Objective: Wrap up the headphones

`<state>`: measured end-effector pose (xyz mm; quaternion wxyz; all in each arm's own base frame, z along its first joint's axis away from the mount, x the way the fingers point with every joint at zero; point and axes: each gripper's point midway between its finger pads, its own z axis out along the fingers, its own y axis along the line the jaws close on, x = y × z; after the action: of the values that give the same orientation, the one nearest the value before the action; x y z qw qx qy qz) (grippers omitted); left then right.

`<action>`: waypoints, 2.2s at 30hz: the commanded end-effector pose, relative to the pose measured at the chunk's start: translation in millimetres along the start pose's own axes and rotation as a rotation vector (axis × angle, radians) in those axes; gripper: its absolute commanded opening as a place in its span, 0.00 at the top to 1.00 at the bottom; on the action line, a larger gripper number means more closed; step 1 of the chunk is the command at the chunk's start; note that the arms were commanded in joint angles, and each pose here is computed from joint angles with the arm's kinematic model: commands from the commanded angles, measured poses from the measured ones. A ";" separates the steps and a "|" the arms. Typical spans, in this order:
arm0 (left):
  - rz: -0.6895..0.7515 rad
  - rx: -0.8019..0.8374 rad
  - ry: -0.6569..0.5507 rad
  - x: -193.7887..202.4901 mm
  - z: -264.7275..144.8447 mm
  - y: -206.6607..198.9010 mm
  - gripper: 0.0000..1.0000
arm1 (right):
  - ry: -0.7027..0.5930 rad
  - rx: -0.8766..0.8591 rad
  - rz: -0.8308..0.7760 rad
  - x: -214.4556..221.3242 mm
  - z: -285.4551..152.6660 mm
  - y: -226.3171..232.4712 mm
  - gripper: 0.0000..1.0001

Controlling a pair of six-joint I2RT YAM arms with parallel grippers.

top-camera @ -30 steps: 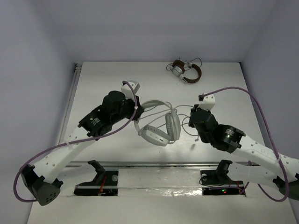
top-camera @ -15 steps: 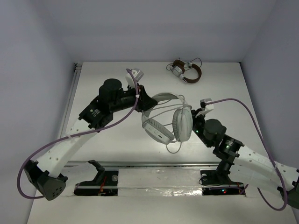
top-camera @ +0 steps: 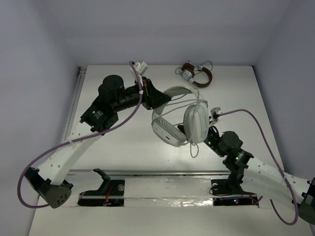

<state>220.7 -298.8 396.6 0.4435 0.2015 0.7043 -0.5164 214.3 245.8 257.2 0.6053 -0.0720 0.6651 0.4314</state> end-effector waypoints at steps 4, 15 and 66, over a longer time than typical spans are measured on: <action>0.005 0.178 -0.218 -75.1 -10.6 -60.6 1.00 | 0.009 -0.142 0.069 12.5 -1.5 20.0 0.42; -0.014 0.164 -0.299 -114.1 -5.5 -67.4 1.00 | 0.041 -0.169 0.129 35.0 9.8 19.8 0.42; 0.009 0.083 -0.356 -162.1 -31.7 -90.1 1.00 | -0.169 0.047 -0.163 -62.8 -6.6 1.5 0.35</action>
<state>258.1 -297.9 514.9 0.5075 0.1264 0.6703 -0.5265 227.8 208.6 256.7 0.6396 -0.0493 0.6908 0.3337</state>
